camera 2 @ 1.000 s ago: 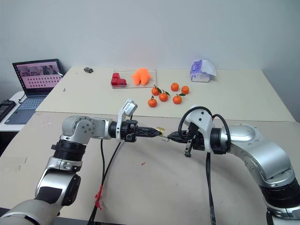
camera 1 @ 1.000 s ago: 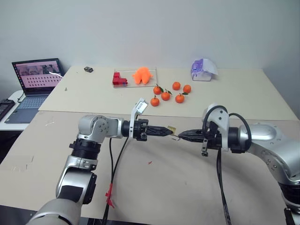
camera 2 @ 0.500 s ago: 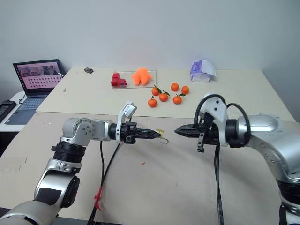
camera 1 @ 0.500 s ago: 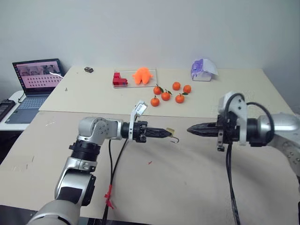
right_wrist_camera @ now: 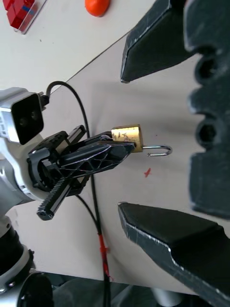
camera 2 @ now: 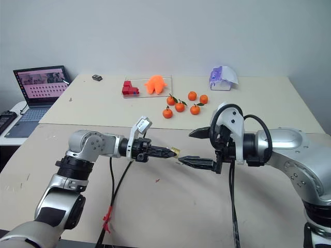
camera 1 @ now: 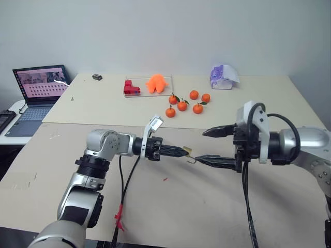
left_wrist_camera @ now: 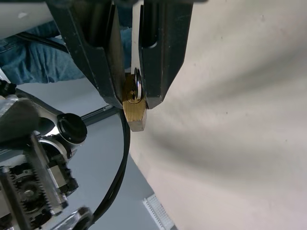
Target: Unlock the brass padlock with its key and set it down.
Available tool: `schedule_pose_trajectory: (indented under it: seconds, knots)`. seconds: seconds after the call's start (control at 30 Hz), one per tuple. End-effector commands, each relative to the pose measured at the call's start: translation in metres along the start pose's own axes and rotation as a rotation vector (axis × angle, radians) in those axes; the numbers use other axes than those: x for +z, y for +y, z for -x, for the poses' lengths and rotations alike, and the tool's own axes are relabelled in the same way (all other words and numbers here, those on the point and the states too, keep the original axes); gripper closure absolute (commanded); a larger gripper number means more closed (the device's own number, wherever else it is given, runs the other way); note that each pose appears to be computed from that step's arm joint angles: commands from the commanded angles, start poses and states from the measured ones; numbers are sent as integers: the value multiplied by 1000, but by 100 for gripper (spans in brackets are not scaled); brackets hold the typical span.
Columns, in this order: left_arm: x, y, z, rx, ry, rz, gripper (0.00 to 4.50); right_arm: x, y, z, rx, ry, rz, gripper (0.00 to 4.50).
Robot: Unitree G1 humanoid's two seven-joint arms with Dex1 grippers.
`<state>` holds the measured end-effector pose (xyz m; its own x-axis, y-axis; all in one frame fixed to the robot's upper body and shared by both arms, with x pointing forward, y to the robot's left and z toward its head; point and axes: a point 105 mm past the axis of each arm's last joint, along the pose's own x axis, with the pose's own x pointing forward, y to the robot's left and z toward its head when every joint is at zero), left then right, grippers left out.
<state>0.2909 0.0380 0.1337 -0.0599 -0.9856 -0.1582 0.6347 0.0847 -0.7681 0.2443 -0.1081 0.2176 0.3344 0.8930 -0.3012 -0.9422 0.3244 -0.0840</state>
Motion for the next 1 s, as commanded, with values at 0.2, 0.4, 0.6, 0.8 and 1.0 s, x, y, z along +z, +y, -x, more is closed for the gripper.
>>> schedule_pose_trajectory:
  seconds: [0.2, 0.4, 0.6, 0.8, 1.0]
  knots:
    - [-18, 19, -21, 127, 17, 121, 450, 18, 2, 2, -60, -94, -4, 1]
    - [-24, 31, -37, 186, -28, 203, 450, 18, 9, 4, -48, -97, -15, 1]
    - [-33, 58, -39, 311, -30, 277, 450, 26, 6, 4, -47, -123, -10, 1]
    - [-42, 67, -40, 351, -13, 315, 450, 27, 6, 4, -50, -121, -16, 1]
    - [-46, 71, -26, 381, -29, 357, 284, 24, 5, 2, -58, -109, -14, 0]
